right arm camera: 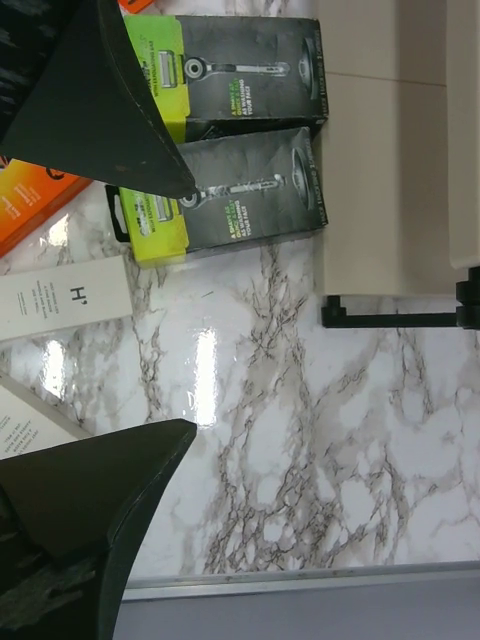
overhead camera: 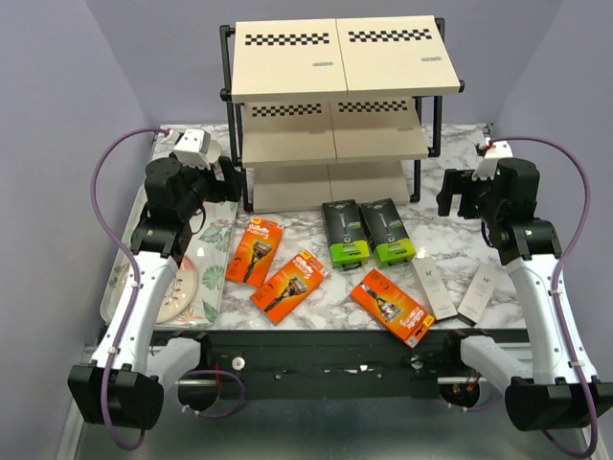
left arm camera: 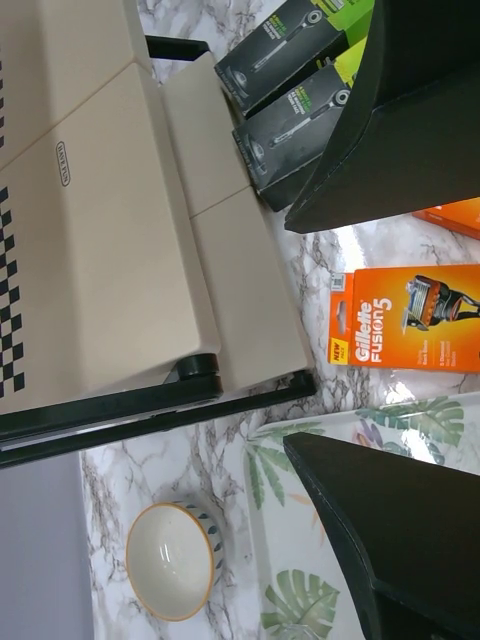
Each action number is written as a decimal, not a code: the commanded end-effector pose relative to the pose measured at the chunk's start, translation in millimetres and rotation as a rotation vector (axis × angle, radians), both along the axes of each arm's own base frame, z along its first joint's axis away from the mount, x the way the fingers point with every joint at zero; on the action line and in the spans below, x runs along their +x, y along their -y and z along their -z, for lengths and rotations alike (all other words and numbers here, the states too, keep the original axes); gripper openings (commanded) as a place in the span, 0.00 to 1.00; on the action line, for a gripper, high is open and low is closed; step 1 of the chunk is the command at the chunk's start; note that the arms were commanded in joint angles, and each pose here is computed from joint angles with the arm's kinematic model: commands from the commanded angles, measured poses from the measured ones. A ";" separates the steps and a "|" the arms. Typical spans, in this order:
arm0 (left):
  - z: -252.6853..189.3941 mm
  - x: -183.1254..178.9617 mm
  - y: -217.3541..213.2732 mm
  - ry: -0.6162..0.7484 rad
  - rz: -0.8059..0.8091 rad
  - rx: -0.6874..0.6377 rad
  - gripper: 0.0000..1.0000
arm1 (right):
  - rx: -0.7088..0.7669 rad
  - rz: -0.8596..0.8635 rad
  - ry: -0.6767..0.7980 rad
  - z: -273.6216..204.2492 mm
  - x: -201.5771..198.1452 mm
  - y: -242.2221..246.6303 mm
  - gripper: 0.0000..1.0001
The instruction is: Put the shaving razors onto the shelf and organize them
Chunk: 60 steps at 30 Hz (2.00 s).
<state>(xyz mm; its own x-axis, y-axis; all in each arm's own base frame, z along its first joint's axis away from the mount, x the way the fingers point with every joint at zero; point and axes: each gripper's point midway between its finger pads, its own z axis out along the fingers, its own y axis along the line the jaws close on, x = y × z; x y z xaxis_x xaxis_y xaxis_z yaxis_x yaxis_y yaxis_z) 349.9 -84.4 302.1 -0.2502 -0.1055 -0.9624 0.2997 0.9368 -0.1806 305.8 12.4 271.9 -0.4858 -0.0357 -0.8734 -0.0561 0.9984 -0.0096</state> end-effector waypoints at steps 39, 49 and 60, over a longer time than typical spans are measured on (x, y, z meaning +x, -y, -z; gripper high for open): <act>17.4 67.1 17.5 -0.050 0.045 -0.065 0.64 | 0.161 0.001 0.201 -45.9 133.4 -15.8 0.92; 38.9 86.0 27.6 -0.080 0.126 -0.011 0.68 | 0.133 0.072 0.174 -18.9 188.9 15.0 0.92; 48.6 120.9 34.8 -0.108 0.173 0.008 0.66 | 0.133 0.056 0.135 16.2 222.9 29.5 0.76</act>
<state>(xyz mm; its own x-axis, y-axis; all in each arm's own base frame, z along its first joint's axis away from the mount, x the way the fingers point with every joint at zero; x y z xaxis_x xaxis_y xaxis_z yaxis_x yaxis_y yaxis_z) 463.9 -111.4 265.8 -0.3345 -0.0746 -0.9394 0.3948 0.8941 -0.2116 516.6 -9.3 242.4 -0.4174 0.1245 -0.9001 0.0082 0.9911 0.1332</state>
